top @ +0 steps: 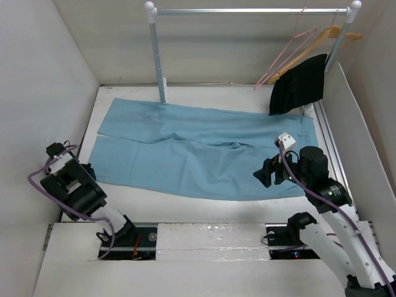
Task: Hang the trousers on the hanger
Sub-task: Fold the trousers
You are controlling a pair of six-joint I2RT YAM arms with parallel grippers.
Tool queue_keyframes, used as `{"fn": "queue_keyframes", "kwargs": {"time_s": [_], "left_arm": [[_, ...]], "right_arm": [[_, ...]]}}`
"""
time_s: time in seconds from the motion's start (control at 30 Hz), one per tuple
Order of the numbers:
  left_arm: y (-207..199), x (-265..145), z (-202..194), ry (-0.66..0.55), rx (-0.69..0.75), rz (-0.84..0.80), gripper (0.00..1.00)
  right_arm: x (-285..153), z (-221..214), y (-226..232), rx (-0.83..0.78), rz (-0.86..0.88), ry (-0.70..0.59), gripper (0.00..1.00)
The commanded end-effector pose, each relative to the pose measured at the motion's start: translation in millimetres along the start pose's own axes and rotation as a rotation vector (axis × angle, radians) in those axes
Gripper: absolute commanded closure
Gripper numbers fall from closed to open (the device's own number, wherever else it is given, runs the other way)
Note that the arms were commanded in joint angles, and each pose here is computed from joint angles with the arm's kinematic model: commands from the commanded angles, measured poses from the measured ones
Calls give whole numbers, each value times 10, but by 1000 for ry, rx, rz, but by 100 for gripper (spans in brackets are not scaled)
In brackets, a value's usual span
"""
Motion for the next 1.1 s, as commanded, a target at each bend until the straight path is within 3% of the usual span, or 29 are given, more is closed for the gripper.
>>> {"fn": "queue_keyframes", "kwargs": {"time_s": [0.0, 0.07, 0.1, 0.33, 0.5, 0.63, 0.87, 0.9, 0.93, 0.97, 1.07], "left_arm": [[38, 117, -35, 6, 40, -37, 100], [-97, -16, -50, 12, 62, -118, 100], [-322, -323, -5, -35, 100, -238, 100], [-592, -1175, -136, -136, 157, -497, 100], [-519, -1395, -320, -109, 103, -651, 100], [-571, -1575, -555, -20, 124, -746, 100], [-753, -1797, -1132, 164, 215, -852, 100], [-764, -1771, -1184, 178, 224, -848, 100], [-784, -1717, -1249, 198, 252, -836, 100], [-789, -1683, -1253, 202, 251, -825, 100], [-801, -1593, -1242, 191, 296, -794, 100]], "right_arm": [[-48, -255, -115, 113, -112, 97, 25], [-98, -488, -210, 203, -214, 203, 22], [-160, -614, -310, 269, -305, 256, 21], [-406, -799, -668, 419, -617, 458, 21], [-464, -991, -912, 585, -753, 652, 47], [-511, -1438, -1118, 768, -862, 760, 52], [-912, -1520, -1365, 1107, -1228, 751, 46], [-866, -1577, -1299, 1165, -1228, 748, 46], [-655, -1624, -1193, 1307, -1203, 636, 45], [-645, -1742, -1098, 1320, -1196, 680, 45], [-500, -1802, -1102, 1389, -1208, 538, 43]]}}
Point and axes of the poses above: each gripper's point midway between its finger pads, its own x axis out along the fingers, its own y axis along the line the jaws close on, z = x × y, the point moved 4 cm from there along -x, back along the fingers, and after that the axes turned 12 degrees about -x, right-handed, at the moved point
